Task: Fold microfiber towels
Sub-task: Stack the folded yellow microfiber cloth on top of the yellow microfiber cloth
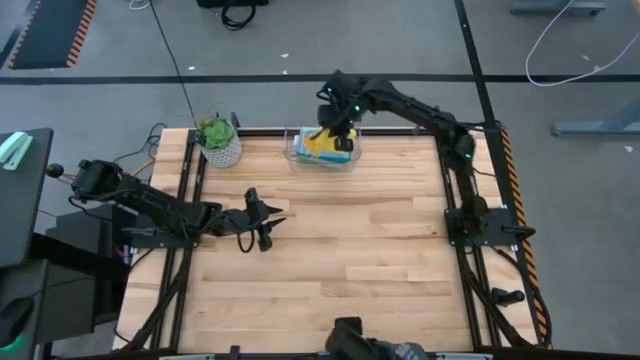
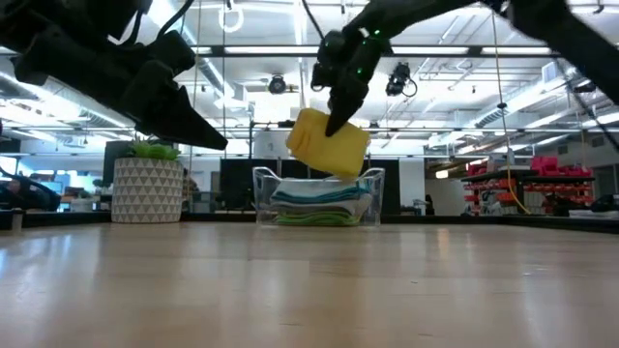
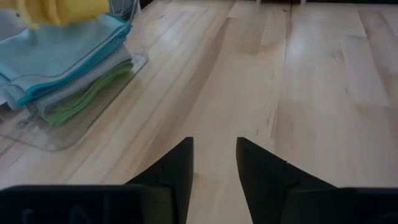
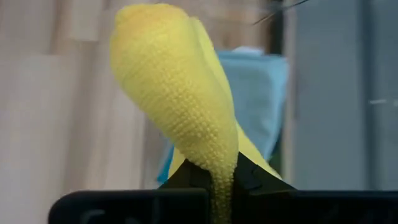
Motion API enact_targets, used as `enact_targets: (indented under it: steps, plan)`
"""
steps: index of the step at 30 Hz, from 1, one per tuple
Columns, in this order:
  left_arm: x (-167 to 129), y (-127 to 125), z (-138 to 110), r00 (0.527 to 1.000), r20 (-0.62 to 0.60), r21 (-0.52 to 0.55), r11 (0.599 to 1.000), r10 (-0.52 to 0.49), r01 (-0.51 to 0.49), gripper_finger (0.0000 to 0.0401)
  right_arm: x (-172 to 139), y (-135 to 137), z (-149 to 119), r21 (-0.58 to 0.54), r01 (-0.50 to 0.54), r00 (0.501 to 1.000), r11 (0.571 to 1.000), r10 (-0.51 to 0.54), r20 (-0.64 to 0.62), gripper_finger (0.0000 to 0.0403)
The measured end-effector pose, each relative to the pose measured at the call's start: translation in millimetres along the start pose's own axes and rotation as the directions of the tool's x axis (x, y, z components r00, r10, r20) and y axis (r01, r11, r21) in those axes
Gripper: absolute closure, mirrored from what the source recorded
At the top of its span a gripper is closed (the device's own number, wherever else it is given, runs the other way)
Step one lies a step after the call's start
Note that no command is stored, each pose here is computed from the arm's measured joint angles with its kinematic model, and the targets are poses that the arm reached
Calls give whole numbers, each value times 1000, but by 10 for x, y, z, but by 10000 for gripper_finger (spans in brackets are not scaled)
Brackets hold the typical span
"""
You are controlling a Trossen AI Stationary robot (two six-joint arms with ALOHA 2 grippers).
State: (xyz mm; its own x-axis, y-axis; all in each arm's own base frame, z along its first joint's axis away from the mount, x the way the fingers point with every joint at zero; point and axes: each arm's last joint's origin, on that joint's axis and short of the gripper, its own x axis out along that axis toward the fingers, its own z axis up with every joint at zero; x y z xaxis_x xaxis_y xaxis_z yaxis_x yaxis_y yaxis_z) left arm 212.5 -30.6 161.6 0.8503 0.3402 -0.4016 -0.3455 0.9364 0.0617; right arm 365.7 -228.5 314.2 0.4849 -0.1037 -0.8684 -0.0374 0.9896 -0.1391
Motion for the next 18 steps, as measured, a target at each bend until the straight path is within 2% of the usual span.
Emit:
enact_targets:
  steps: [4,7,14,18]
  plan:
    - [1,0,1,1000,1,0,1000,0,0,272,108,-153,1,51,-157,987,986,159,-38,386]
    - [0,-2,4,1000,4,0,1000,-2,2,277,205,-253,-26,75,-258,965,963,260,-22,386]
    - [0,-5,24,1000,22,-2,1000,-5,5,278,320,-332,-163,122,-375,926,919,377,9,386]
    - [11,15,28,1000,22,-6,1000,5,-5,280,105,-286,-98,97,-379,925,920,375,60,386]
